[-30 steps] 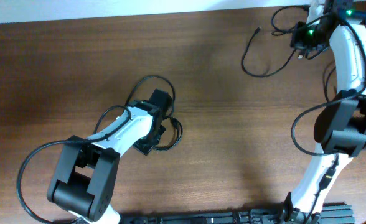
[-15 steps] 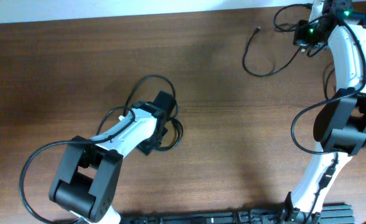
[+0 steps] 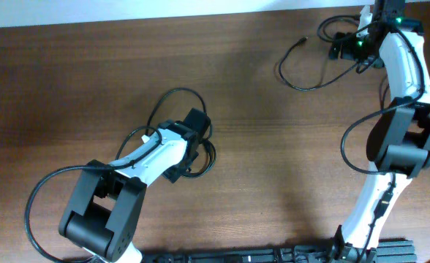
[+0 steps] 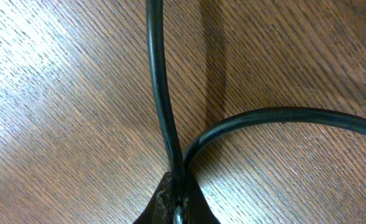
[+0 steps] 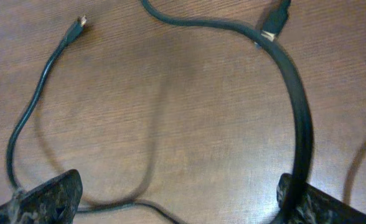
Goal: Untangle cables
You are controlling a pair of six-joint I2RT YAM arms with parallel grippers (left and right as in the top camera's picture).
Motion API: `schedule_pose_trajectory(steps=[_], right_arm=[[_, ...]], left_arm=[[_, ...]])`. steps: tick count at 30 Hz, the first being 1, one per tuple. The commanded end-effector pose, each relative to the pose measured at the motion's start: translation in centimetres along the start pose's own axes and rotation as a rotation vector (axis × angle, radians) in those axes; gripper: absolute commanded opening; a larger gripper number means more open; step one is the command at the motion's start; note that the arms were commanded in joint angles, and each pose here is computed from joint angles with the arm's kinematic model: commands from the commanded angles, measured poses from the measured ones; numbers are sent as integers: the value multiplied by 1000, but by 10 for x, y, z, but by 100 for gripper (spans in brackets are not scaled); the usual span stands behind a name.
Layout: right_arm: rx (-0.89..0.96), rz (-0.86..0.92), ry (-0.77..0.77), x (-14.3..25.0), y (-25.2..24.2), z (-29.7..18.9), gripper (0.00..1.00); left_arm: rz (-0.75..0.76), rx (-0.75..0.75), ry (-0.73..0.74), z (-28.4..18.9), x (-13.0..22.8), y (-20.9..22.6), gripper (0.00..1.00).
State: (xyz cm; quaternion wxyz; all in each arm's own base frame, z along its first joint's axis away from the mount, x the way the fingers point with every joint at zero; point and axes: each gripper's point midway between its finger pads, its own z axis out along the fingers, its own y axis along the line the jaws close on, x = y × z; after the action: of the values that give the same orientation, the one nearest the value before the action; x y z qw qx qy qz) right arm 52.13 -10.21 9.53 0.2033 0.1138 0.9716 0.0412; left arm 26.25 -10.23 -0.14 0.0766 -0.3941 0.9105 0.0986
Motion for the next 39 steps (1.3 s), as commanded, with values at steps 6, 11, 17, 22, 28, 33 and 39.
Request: schedule_pose_trajectory(steps=[6, 11, 17, 22, 28, 33, 39], right_arm=[[5, 74, 18, 39, 16, -146, 99], [-131, 106, 259, 99, 46, -161, 98], [-200, -81, 404, 144, 121, -144, 98], [-219, -238, 492, 182, 162, -144, 98], [-250, -271, 362, 183, 164, -200, 98], [-193, -301, 187, 194, 142, -261, 98], [-205, -244, 102, 267, 113, -262, 98]], left_arm=[[19, -9, 14, 9, 6, 0, 0], [19, -9, 15, 9, 6, 0, 0], [23, -7, 37, 9, 10, 0, 0], [74, -16, 41, 9, 11, 3, 0], [73, -16, 41, 9, 11, 2, 0], [73, -12, 59, 9, 14, 2, 0], [73, -10, 66, 9, 15, 2, 0]])
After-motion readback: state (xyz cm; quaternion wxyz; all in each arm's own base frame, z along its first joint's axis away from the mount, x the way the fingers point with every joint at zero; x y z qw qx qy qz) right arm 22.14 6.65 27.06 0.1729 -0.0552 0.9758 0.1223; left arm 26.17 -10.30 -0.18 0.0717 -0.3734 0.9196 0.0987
